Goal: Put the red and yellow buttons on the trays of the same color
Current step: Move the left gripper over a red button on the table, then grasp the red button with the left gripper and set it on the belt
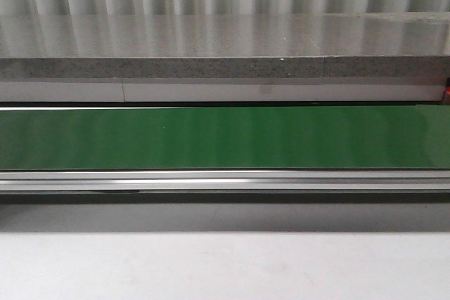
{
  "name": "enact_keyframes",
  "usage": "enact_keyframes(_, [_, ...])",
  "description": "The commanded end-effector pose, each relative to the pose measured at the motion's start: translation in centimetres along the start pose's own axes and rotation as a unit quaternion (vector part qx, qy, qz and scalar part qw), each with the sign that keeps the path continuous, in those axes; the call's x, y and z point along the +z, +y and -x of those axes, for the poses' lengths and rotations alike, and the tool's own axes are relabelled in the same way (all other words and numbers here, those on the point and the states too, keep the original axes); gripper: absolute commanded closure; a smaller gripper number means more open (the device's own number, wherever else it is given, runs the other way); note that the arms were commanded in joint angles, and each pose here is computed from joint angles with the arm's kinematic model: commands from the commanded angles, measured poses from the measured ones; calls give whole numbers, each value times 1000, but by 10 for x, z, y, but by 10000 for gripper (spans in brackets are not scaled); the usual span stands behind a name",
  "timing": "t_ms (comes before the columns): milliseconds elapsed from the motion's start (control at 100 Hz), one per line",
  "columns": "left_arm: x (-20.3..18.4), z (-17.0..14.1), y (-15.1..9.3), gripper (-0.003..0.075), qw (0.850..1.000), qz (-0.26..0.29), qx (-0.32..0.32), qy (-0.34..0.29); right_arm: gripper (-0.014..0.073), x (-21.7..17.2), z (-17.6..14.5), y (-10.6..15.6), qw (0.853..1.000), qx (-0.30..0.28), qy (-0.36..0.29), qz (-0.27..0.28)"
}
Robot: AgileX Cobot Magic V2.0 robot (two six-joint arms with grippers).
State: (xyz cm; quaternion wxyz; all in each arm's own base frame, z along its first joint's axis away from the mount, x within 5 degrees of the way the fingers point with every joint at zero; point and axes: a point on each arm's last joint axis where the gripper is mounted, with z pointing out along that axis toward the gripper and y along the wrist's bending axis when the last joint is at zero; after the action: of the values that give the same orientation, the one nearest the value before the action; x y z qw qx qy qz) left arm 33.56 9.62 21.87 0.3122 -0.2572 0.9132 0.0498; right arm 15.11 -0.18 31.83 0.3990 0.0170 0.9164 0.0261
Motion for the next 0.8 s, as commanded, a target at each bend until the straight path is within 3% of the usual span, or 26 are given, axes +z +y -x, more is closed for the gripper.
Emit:
enact_keyframes(0, [-43, 23, 0, 740, 997, -20, -4, -75, 662, -7, 11, 1, 999, -5, -43, 0])
enact_keyframes(190, [-98, 25, -2, 740, 993, -29, 22, -112, 662, -7, 11, 1, 999, -5, -43, 0])
enact_keyframes(350, [-125, 15, -19, 740, 989, -50, 68, -118, 662, -7, 11, 1, 999, -5, -43, 0])
enact_keyframes(790, [-107, -15, -63, 740, 985, -87, 136, -55, 662, -7, 11, 1, 999, -5, -43, 0])
